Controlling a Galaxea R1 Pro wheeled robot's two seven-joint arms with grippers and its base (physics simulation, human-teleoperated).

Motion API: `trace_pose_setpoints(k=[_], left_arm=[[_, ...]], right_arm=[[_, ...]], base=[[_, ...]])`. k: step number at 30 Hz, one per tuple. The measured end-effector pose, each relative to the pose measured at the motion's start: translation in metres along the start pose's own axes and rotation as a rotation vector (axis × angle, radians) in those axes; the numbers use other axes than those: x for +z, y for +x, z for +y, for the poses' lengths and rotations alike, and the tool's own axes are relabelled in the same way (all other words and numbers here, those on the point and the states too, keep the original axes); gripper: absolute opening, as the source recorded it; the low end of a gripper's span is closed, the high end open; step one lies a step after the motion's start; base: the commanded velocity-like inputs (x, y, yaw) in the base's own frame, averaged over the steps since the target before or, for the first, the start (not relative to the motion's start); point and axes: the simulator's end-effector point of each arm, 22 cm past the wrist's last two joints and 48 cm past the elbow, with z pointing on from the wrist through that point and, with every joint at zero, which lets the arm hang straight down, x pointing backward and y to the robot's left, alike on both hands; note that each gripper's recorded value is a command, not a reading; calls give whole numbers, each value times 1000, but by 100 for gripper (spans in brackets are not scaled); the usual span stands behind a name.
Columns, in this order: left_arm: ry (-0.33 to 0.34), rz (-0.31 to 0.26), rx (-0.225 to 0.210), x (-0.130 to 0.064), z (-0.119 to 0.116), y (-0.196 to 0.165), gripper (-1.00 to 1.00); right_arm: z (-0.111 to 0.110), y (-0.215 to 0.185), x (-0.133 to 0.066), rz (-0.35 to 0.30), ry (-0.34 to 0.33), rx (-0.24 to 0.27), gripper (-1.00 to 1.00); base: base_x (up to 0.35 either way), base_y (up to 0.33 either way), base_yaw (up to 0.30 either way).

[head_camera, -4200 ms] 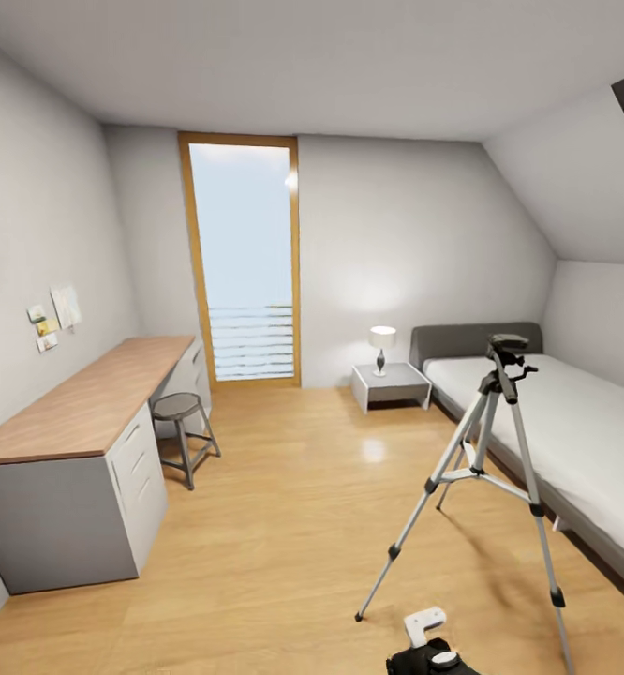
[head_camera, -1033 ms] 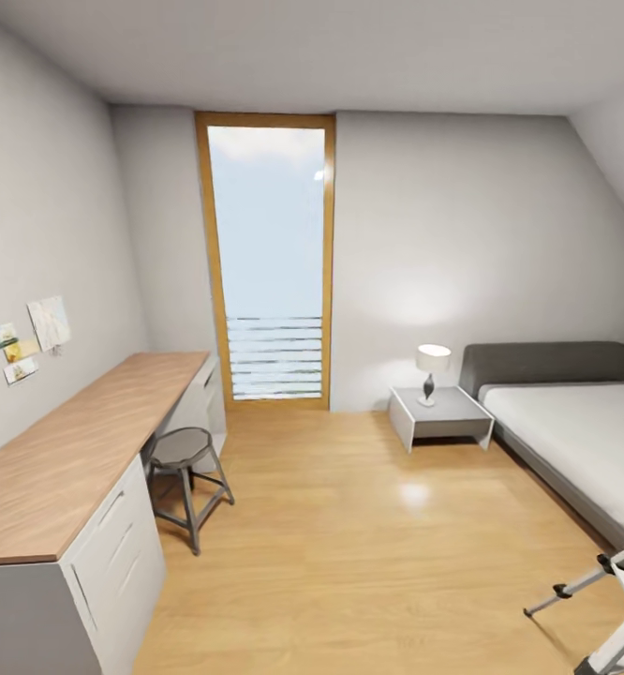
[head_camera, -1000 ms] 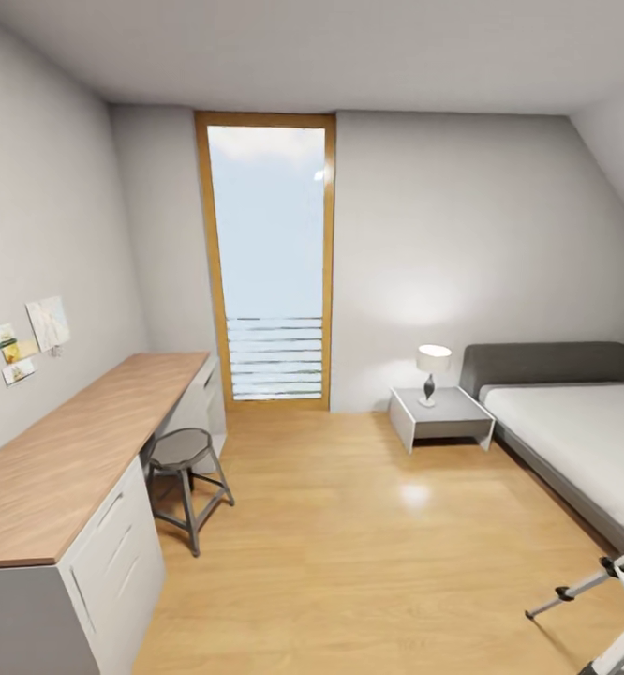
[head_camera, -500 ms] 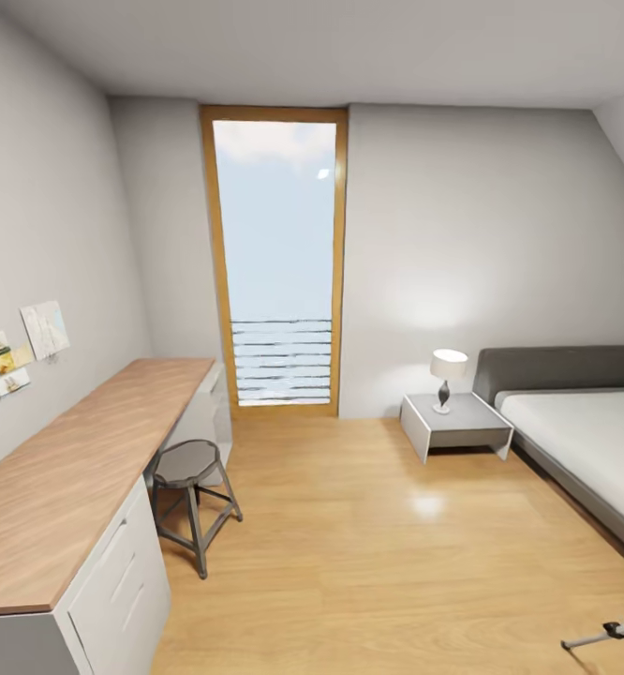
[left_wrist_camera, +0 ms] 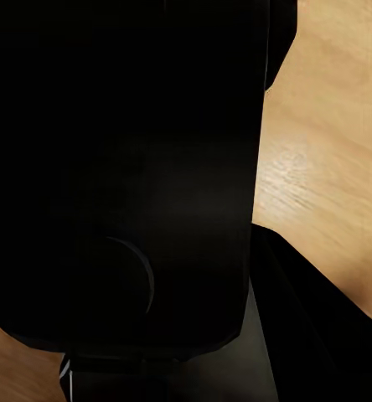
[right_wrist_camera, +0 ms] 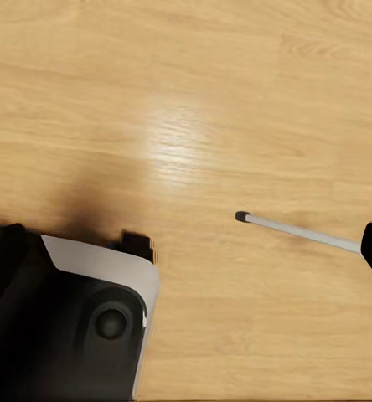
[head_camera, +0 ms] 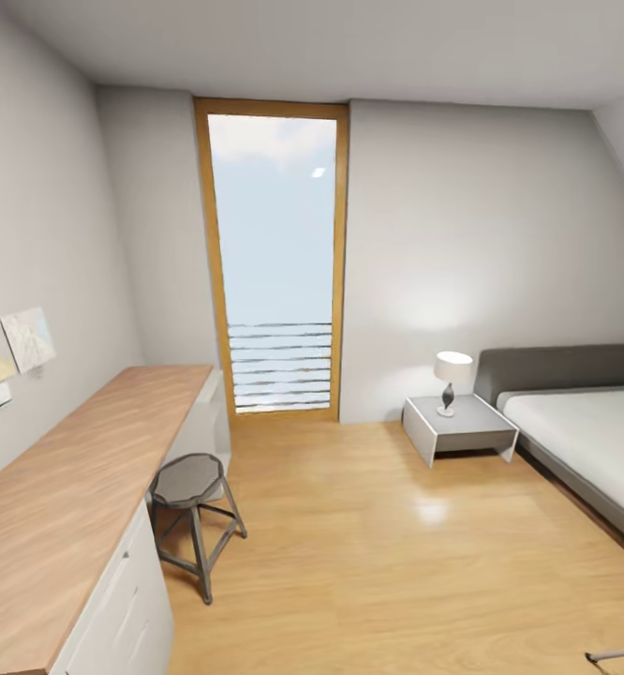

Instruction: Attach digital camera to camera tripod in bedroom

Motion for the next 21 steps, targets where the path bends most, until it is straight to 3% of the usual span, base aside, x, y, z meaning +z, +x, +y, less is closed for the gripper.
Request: trace_pose_setpoints(k=[12, 21], left_arm=[[6, -5, 5, -1, -3, -1, -100], [13, -9, 15, -1, -7, -2, -100]], right_arm=[[1, 4, -1, 2, 0, 0, 100], [0, 2, -1, -2, 1, 0, 100]], base=[[209, 271, -237], [53, 53, -241]])
